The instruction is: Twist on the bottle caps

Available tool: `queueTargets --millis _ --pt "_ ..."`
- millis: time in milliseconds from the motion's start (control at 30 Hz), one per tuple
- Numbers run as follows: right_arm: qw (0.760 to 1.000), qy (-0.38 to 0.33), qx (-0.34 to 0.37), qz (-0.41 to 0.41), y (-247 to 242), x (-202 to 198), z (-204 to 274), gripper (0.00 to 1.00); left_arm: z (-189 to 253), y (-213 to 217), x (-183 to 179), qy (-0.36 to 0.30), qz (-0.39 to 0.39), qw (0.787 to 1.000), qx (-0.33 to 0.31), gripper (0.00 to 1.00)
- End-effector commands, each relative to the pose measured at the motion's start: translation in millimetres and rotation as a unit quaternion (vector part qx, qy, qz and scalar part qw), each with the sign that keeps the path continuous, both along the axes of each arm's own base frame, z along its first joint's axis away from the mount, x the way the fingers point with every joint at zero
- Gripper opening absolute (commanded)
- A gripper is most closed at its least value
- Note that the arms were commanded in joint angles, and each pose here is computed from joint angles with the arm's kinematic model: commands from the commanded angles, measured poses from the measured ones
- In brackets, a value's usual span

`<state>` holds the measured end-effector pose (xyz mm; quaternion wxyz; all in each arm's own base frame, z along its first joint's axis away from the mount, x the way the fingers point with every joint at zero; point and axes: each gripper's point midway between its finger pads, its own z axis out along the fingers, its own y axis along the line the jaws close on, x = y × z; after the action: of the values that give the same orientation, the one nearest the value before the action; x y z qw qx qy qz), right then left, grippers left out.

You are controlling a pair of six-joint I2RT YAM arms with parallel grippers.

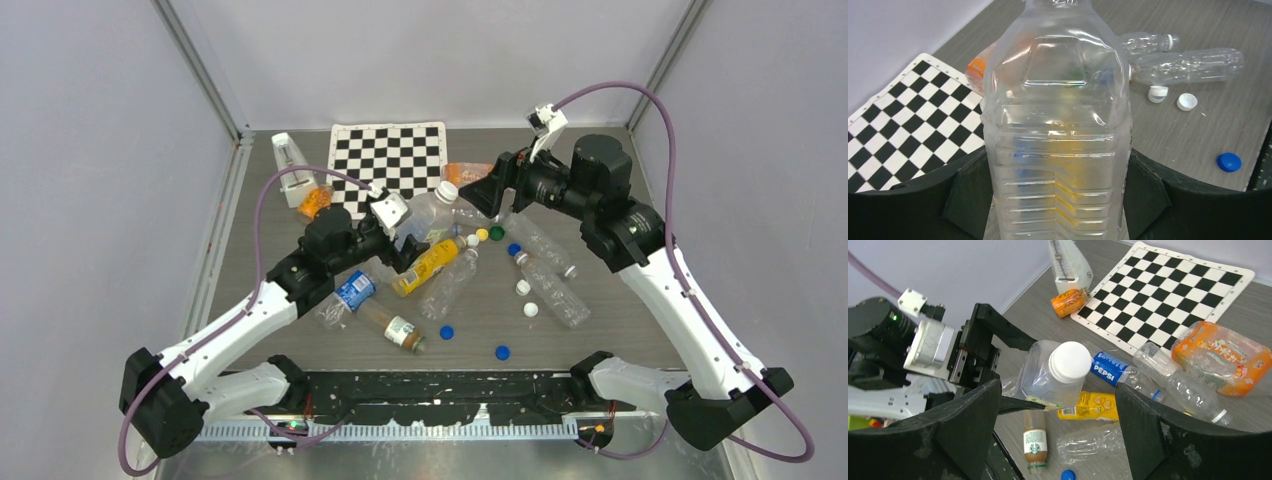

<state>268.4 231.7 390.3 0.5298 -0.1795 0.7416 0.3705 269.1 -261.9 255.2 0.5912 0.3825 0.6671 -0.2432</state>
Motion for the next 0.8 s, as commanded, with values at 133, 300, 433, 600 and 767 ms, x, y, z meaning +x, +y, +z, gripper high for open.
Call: queueTargets --millis 133,300,433,600,767 --pt "0.988 -0.054 -0.029 0.141 14.7 -15.5 -7.5 0.89 19.2 -5.8 -18.5 0.006 -0.066 0.997 -0.037 0.00" --pt "0.981 -0.074 -0.042 0.172 17.5 -18.0 -11.6 0.88 23.9 -2.0 -26.1 0.004 -0.081 0.996 -0.043 0.00" --pt "0.975 -0.086 -0.053 0.198 19.1 -24.1 -13.8 0.86 27.0 -2.6 -32.8 0.003 -0.099 0.994 -0.047 0.00" --pt "0.967 -0.098 -0.063 0.228 21.7 -29.4 -13.8 0.84 30.0 -5.6 -40.2 0.001 -0.122 0.991 -0.051 0.00" --pt "0.961 -0.104 -0.071 0.246 23.7 -31.0 -13.5 0.82 32.9 -7.5 -45.5 0.000 -0.137 0.989 -0.054 0.00"
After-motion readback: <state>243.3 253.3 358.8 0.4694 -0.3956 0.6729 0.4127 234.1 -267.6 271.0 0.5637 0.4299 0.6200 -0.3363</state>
